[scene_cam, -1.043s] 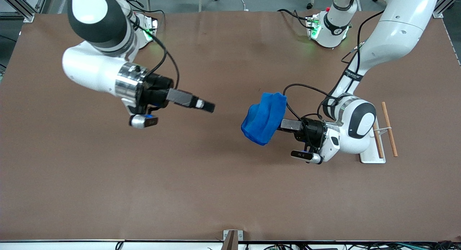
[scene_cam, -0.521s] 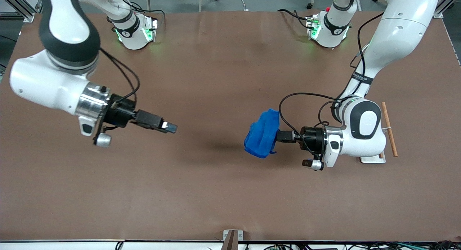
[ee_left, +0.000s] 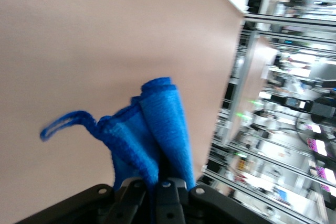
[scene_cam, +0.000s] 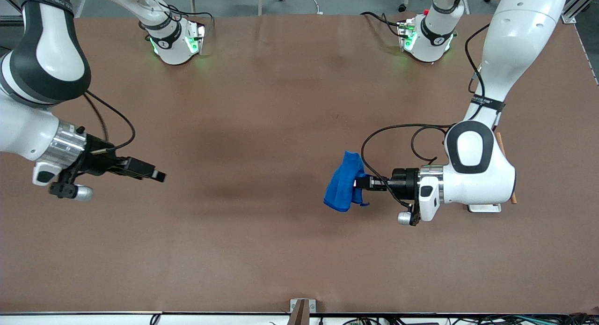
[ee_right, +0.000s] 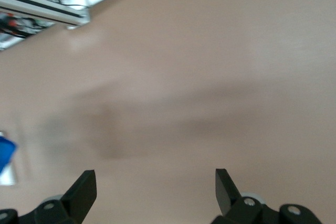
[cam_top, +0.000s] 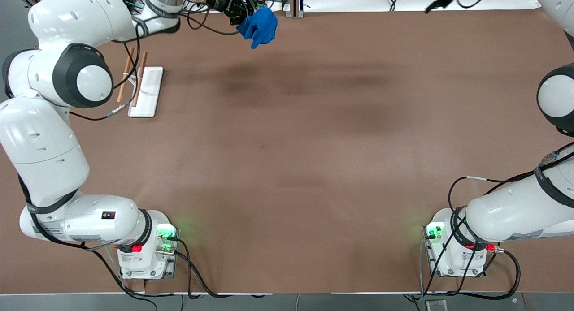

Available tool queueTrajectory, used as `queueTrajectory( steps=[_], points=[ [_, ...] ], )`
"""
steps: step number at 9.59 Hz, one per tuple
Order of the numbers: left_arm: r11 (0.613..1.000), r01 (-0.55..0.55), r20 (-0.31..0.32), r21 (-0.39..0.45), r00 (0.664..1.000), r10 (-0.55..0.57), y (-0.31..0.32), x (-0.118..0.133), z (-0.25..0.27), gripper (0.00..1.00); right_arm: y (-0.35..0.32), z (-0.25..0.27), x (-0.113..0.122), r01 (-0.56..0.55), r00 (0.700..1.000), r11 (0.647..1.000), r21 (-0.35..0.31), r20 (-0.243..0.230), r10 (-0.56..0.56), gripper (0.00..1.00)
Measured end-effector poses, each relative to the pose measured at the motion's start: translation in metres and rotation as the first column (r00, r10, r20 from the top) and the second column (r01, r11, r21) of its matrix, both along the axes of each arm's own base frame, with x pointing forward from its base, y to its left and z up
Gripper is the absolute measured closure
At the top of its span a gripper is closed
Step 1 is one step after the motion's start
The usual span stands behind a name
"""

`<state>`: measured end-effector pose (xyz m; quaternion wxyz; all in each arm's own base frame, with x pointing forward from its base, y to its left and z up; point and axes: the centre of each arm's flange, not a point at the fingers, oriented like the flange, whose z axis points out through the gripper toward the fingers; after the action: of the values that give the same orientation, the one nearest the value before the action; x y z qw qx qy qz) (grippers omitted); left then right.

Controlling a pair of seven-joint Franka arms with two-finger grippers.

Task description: Right arm passes towel to left arm to hang

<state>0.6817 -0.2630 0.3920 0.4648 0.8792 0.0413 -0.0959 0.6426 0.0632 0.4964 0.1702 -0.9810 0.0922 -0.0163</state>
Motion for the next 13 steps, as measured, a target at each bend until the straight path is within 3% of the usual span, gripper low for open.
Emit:
queueTrajectory(
  steps=[2,5,9,13],
  points=[
    [0.991,-0.015,0.018,0.134,1.000,0.012,0.000,0.001,0.024,0.98,-0.025,0.005,-0.007,-0.039,0.999,0.985,-0.166,-0.020,0.036,0.00],
    [0.950,-0.069,0.033,0.305,0.998,0.062,0.026,0.001,0.057,0.98,-0.039,0.041,-0.027,-0.067,0.997,0.966,-0.249,-0.053,0.055,0.00],
    [0.796,-0.129,-0.018,0.592,0.985,0.172,0.105,-0.002,0.072,0.98,-0.064,0.095,-0.052,-0.065,0.994,0.954,-0.293,-0.100,0.037,0.00],
    [0.613,-0.057,-0.088,0.788,0.975,0.204,0.165,-0.015,0.063,0.98,-0.088,0.113,-0.077,-0.087,0.990,0.953,-0.289,-0.131,0.051,0.00]
  ],
)
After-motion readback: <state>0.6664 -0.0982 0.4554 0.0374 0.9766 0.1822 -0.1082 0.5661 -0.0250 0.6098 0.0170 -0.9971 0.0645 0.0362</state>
